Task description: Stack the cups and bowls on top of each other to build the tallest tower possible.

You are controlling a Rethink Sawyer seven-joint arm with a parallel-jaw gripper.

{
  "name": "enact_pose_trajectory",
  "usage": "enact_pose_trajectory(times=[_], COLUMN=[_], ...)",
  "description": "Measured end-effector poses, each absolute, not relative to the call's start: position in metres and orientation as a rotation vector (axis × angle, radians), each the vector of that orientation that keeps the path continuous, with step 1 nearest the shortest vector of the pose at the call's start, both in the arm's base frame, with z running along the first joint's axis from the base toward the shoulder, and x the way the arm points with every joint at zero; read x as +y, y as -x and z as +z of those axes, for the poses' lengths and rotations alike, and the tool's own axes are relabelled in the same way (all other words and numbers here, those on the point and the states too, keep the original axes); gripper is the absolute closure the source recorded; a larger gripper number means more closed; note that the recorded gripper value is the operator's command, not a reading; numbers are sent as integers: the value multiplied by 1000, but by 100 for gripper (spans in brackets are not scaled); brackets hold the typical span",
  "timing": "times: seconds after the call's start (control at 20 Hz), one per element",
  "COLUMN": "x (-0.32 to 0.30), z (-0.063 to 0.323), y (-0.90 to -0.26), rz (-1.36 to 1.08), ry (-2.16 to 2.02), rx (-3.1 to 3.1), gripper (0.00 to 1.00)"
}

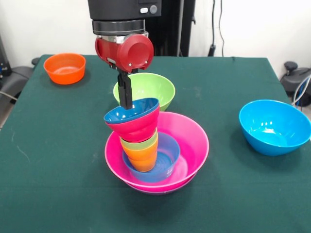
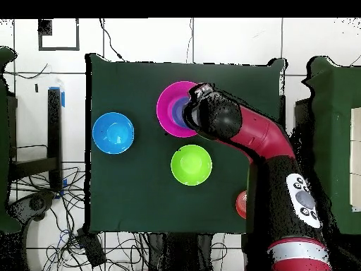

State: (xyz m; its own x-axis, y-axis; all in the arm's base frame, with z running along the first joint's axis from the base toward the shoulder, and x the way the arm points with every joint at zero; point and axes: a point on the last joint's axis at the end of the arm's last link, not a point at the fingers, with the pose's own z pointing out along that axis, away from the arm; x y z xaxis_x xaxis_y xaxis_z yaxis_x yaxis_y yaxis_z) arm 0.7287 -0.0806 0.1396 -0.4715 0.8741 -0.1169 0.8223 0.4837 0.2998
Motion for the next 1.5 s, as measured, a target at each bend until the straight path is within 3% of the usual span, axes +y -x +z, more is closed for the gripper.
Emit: enact_pose_trajectory(times=[1.5], x=[-42], z=[81], y=[-721], rz=[400], ry=[-1461], rx=[2522], gripper=[100])
